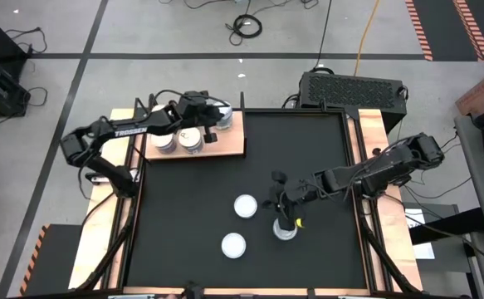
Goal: Stack canned seafood by type on shelf
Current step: Stack the green tuna can on top of the green tuna can on the shelf
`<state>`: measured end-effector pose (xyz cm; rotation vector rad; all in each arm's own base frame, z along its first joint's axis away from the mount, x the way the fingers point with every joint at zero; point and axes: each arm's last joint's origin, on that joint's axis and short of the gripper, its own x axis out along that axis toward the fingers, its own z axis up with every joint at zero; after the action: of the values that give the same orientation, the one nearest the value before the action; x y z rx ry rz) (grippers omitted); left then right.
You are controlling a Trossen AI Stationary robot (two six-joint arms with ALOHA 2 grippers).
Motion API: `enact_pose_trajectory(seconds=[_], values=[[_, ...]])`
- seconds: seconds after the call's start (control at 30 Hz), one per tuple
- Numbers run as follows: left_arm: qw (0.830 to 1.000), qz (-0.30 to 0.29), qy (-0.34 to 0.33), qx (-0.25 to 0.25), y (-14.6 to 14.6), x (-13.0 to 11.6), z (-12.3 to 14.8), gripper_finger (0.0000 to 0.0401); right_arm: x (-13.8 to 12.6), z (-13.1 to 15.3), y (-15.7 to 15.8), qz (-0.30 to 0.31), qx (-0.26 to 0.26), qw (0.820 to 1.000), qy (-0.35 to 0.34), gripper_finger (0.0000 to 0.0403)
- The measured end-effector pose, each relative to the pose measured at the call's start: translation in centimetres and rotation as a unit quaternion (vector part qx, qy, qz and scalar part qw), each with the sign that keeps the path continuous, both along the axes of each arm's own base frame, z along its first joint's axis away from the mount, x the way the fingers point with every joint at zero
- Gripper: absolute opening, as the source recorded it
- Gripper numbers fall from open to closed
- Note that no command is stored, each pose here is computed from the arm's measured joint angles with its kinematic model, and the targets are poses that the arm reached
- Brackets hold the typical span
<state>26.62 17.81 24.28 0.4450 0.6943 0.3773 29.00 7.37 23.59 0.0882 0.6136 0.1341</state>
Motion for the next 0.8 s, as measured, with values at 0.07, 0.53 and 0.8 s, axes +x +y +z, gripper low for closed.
enact_pose_trajectory(seconds=[0.07, 0.53, 0.8], values=[[1.0, -0.005, 0.005, 0.01, 0.3, 0.5, -0.7, 0.0, 0.1, -0.1, -0.5, -0.003, -0.003, 1.0, 0.005, 0.0], [0.999, 0.003, 0.048, 0.001, 1.1, 1.2, -3.2, 0.0, 0.1, -0.2, -1.2, -0.01, -0.009, 1.0, 0.013, 0.0], [0.998, 0.004, 0.067, -0.011, 1.0, 0.9, -3.6, 0.0, 0.1, -0.2, -1.2, -0.01, -0.008, 1.0, 0.014, 0.0]])
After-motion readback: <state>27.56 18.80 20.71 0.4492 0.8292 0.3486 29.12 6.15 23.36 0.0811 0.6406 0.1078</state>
